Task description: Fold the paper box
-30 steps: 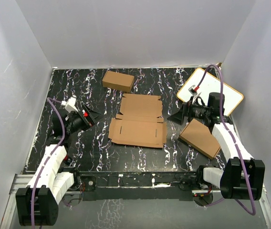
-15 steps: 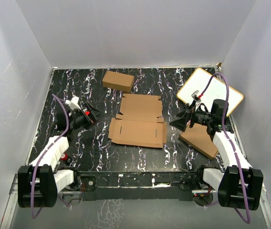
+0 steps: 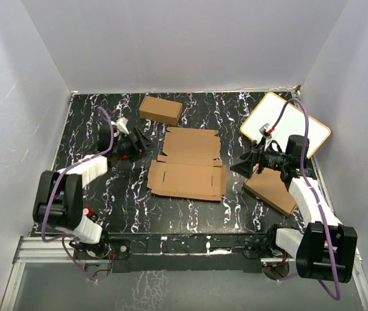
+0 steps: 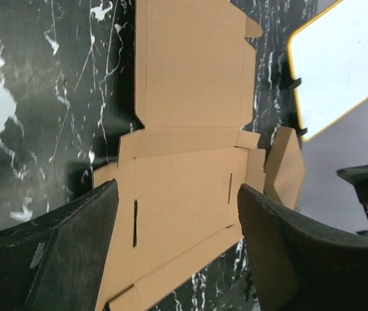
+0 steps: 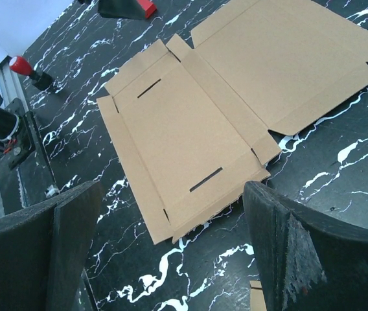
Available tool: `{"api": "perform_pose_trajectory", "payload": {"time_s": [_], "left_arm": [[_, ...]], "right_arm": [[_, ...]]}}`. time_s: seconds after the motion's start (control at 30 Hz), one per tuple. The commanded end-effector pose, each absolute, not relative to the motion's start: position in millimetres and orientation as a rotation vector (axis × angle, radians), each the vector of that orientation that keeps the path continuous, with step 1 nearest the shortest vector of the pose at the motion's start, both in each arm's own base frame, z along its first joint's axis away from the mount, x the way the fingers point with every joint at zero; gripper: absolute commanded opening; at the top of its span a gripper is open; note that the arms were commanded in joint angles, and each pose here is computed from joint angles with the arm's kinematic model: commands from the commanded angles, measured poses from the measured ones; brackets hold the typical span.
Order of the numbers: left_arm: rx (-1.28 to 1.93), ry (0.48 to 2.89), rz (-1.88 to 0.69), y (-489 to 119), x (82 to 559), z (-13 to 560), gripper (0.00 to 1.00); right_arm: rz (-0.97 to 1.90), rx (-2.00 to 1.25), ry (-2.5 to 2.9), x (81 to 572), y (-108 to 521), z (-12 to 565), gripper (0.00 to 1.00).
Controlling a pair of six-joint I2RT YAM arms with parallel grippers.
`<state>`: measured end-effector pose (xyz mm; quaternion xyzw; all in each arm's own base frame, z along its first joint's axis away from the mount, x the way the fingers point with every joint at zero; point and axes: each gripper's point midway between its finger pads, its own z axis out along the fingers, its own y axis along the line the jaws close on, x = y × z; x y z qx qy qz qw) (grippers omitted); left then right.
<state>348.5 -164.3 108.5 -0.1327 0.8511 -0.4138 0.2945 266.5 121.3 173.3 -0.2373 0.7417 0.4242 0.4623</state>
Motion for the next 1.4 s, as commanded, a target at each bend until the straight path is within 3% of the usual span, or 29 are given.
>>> {"api": "perform_pose_trajectory", "payload": {"time_s": [0.0,0.43,0.73,0.87,1.0,1.03,1.37], "left_arm": [[-0.272,2.309,-1.033,-174.6,372.9,98.5,0.69],[-0.207,2.447,-1.057,-208.1,409.9,42.0,0.56],[-0.191,2.453,-1.135,-230.1,416.1,29.4,0.41],[-0.18,2.469,-1.138,-236.5,419.2,21.5,0.3],[-0.085,2.448,-1.147,-246.5,422.1,21.8,0.02],[-0.047,2.433,-1.137,-248.1,422.8,25.5,0.0],[0.289,2.06,-1.059,-244.5,407.0,121.0,0.0]], "right_arm": [[0.958,-0.668,1.726,279.8,118.0,195.2,0.98],[0.956,-0.667,1.738,282.2,117.0,191.8,0.98],[0.963,-0.668,1.741,282.5,117.2,189.9,0.98],[0.962,-0.67,1.739,282.5,117.2,190.3,0.98],[0.969,-0.671,1.739,281.5,117.7,189.7,0.98],[0.972,-0.673,1.737,281.4,118.1,189.7,0.98],[0.995,-0.686,1.721,277.7,120.6,191.2,0.99]]}}
